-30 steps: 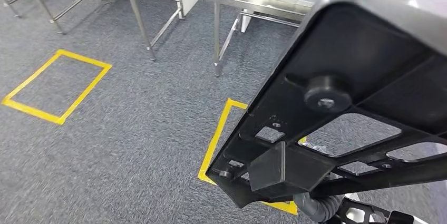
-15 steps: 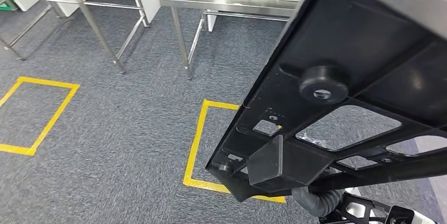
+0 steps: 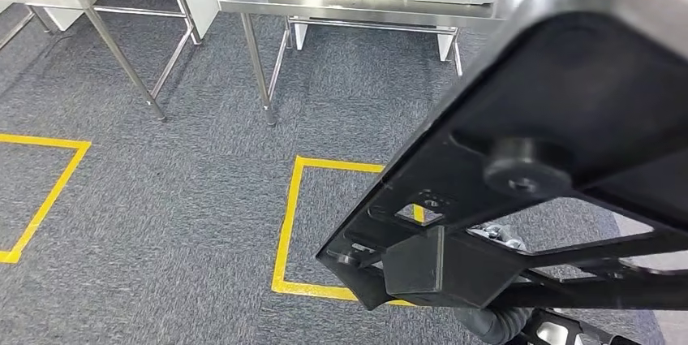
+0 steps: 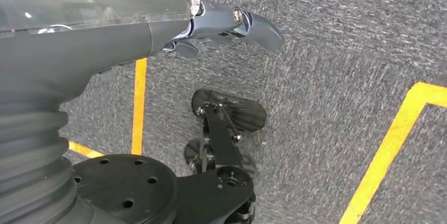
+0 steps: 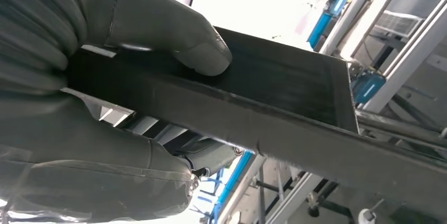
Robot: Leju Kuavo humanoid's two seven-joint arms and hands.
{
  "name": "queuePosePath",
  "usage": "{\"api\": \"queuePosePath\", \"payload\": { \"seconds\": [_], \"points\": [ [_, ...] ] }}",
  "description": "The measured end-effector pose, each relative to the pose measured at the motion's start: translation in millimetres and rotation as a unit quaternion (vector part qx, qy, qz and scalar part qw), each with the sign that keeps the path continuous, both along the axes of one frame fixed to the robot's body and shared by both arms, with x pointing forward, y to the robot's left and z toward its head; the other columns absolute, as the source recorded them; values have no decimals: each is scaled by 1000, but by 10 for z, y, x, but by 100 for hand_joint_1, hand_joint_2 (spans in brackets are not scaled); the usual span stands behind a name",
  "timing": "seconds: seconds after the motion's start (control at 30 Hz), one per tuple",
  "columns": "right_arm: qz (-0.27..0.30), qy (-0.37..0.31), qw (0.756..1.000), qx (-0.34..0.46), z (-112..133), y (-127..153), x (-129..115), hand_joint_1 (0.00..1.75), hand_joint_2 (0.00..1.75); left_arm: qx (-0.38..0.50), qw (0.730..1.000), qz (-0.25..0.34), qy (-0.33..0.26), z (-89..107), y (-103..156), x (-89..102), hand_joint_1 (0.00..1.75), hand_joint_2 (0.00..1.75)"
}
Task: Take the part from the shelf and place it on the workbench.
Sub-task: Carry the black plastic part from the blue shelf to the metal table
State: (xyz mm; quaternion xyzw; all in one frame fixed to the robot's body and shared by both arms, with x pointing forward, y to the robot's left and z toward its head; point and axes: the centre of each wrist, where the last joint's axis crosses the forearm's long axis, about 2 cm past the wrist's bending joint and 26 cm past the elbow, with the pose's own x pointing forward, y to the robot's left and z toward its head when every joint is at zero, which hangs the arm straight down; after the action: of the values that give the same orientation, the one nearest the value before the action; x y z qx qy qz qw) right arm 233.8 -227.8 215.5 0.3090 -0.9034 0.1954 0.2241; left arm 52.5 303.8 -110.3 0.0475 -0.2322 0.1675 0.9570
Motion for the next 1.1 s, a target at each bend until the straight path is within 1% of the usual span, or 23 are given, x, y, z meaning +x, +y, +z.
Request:
{"api": "queuePosePath", "payload": {
  "seconds": [1.1],
  "points": [
    [-11,-8,1000,-2,29,17,-102,162,175,-1,1000,-10,-5,-2,1,-13,0,175]
  ]
}}
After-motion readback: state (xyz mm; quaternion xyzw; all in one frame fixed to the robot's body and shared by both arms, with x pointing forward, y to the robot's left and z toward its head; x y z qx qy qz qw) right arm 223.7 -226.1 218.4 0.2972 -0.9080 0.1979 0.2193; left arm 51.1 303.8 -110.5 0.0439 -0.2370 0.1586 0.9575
